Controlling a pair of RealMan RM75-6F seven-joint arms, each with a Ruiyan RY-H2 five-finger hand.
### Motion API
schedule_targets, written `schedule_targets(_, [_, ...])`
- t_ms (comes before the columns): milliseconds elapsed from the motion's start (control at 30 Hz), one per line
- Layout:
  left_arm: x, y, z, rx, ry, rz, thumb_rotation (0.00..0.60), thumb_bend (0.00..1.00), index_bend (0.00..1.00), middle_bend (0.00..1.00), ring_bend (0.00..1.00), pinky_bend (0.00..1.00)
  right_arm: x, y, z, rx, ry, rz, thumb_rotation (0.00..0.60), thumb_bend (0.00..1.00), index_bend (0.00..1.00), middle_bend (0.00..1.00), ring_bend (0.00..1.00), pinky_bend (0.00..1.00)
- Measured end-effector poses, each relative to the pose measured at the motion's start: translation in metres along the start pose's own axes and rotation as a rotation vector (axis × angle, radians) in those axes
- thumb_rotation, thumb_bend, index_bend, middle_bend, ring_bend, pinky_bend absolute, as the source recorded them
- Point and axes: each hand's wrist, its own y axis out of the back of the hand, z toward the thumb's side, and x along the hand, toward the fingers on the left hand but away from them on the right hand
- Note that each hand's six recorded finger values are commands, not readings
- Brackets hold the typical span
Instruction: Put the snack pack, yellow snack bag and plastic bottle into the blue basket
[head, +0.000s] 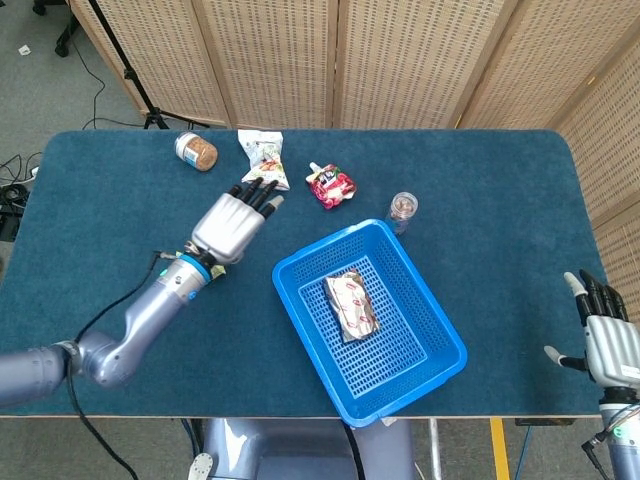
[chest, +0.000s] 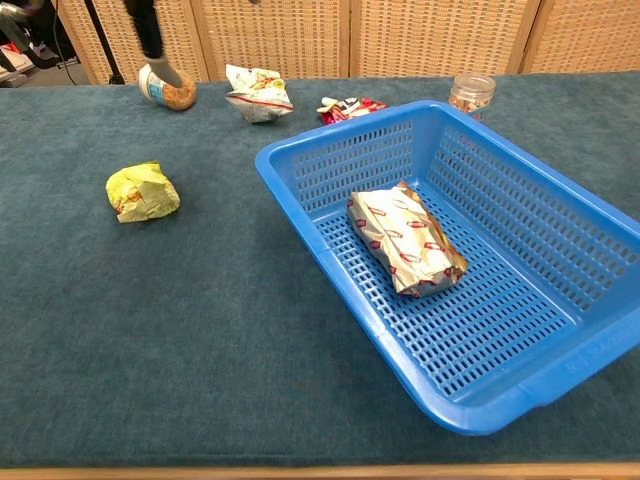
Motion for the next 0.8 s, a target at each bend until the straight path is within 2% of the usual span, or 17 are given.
schedule_targets(133, [-0.032, -0.01, -0.053, 0.003, 0.083, -0.084, 0.6, 0.1, 0.07, 0.0, 0.0, 0.24, 0.0, 0.0, 0.003, 0.01, 0.006, -0.005, 0.6, 0.1, 0.0, 0.0, 0.0, 0.02])
schedule_targets(333, [-0.071, -0.047, -0.094, -0.026, 0.149, -0.192, 0.6, 0.06, 0.07, 0.0, 0.0, 0.24, 0.002, 0.0, 0.009, 0.025, 0.018, -0.007, 0.6, 0.1, 0.0, 0.0, 0.0, 0.02])
schedule_targets(567, [-0.092, -0.087, -0.122, -0.054, 0.196, -0.263, 0.6, 0.05, 0.06, 0.0, 0.0, 0.21, 0.004, -0.002, 0.016, 0.031, 0.036, -0.004, 0.6, 0.1, 0.0, 0.0, 0.0, 0.02])
schedule_targets(800, [-0.085, -0.123, -0.12, -0.069, 0.181, -0.302, 0.6, 0.05, 0.06, 0.0, 0.0, 0.17, 0.004, -0.004, 0.017, 0.032, 0.04, 0.003, 0.6, 0.1, 0.0, 0.0, 0.0, 0.02])
